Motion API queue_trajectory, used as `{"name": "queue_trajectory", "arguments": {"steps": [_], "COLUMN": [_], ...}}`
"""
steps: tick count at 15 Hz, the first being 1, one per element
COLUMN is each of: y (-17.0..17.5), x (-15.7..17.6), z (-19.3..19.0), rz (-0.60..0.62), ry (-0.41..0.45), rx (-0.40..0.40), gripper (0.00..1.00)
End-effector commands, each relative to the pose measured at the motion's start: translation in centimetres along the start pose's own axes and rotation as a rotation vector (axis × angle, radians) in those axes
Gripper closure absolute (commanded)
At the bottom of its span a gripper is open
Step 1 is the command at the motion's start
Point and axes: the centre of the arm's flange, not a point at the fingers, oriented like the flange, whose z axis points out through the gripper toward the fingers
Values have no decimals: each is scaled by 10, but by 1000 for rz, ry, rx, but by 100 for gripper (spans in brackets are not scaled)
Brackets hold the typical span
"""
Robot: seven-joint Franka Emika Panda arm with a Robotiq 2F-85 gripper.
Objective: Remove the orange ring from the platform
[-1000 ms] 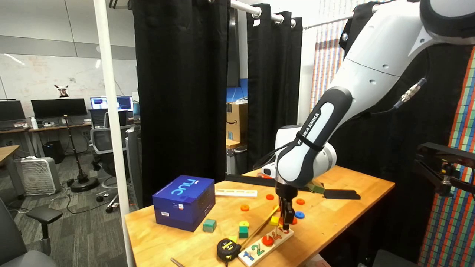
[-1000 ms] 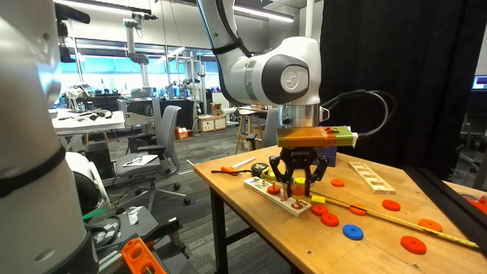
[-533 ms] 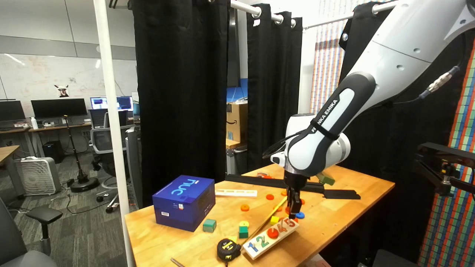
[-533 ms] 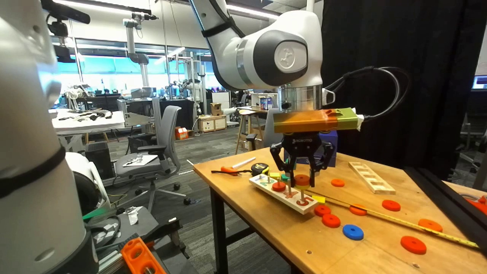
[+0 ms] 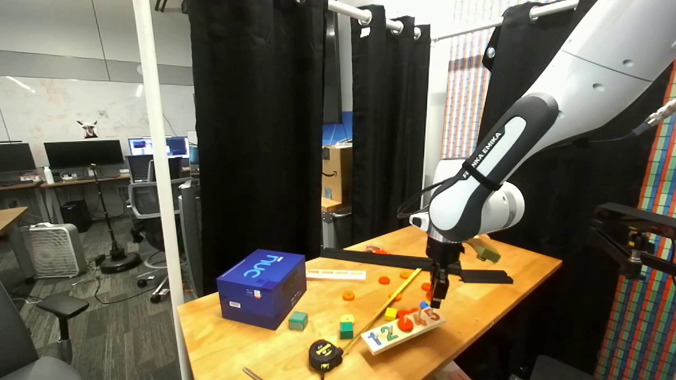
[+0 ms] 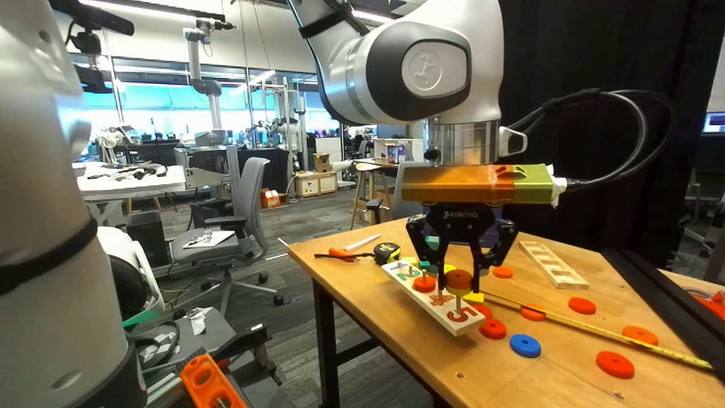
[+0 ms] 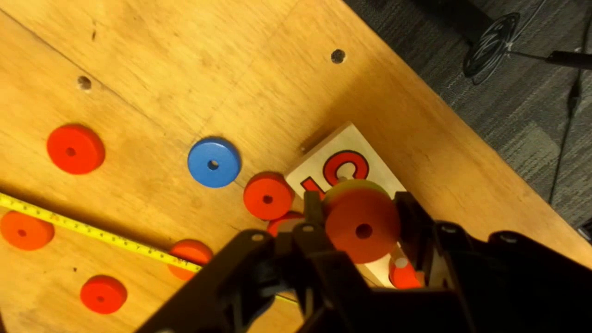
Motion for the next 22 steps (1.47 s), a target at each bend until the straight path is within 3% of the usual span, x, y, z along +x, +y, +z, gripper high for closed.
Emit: {"name": "queue_trajectory", "arguments": {"steps": [1, 11, 22], "y": [4, 2, 14], "x": [3, 14, 1], "z": [0, 31, 14], "rz": [36, 281, 413], "ry": [-3, -122, -135], "rx": [11, -2, 1], "gripper": [81, 81, 80]}}
